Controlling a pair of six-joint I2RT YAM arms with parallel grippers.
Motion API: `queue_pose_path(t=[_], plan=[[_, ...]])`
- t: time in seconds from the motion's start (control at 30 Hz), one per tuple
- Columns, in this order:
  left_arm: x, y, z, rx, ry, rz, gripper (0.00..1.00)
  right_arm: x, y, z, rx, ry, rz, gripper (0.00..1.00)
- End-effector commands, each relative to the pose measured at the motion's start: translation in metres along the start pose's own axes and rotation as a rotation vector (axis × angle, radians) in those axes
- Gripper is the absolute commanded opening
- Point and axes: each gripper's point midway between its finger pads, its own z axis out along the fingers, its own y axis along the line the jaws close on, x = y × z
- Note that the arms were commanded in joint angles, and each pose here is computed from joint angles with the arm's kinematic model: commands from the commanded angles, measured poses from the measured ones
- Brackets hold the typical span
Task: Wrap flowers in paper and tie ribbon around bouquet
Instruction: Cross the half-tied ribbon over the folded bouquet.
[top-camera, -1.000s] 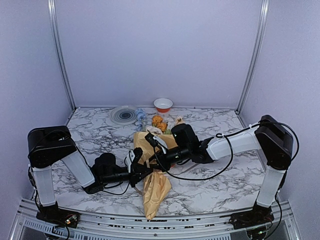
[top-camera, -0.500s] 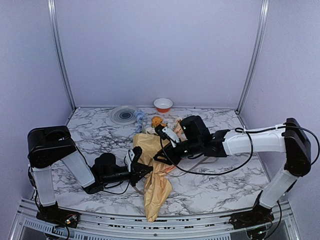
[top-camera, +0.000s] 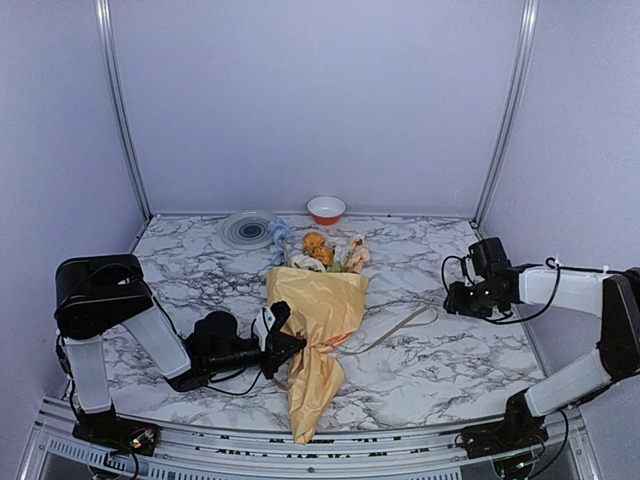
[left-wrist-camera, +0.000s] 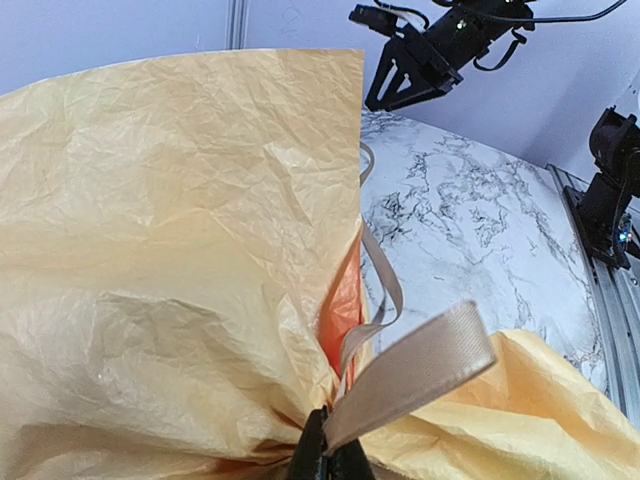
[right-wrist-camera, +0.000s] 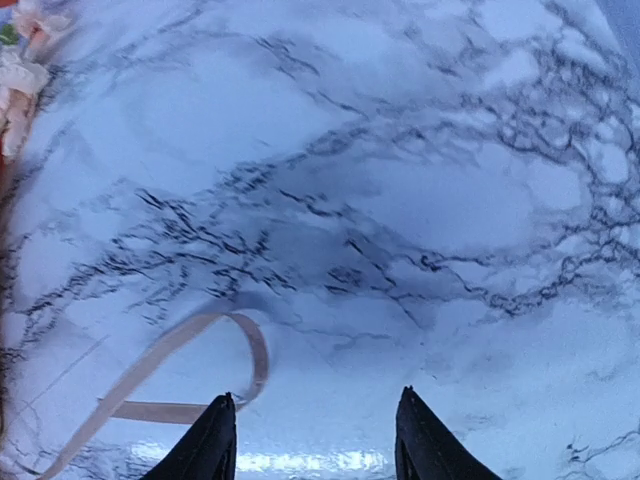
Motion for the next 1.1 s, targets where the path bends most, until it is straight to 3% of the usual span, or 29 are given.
queue_pose_path(t=[0.0,0.17,0.4,0.53,0.67,0.77,0.9,1.0,1.07], plan=[[-0.008,-0.002,0.0,-0.007,-0.007,0.033,0.0,0.028,-0.004,0.022,-0.025,0.127,0.031,0.53],[-0.009,-0.003,-0.001,-0.01,-0.001,0.04,0.0,0.039,-0.003,0.045,-0.026,0.204,0.016,0.47],[-0.008,-0.004,0.001,-0.007,0.008,0.041,0.0,0.032,-0.007,0.041,0.009,0.186,0.021,0.39],[-0.008,-0.005,0.002,-0.002,0.013,0.042,0.0,-0.005,-0.011,0.011,0.091,0.062,-0.015,0.38],[-0.007,-0.006,0.003,0.002,0.018,0.044,0.0,-0.025,0.015,-0.004,0.018,-0.029,-0.112,0.44],[-0.006,-0.006,0.003,0.0,0.021,0.044,0.0,-0.005,0.015,0.014,0.013,0.072,-0.119,0.49],[-0.006,-0.006,0.002,-0.001,0.024,0.043,0.0,0.019,0.015,0.041,0.02,0.193,-0.126,0.49],[-0.005,-0.005,0.002,-0.005,0.031,0.044,0.0,0.022,0.018,0.049,0.011,0.209,-0.128,0.44],[-0.005,-0.006,0.001,-0.005,0.031,0.043,0.0,0.023,0.02,0.052,0.002,0.214,-0.132,0.32]])
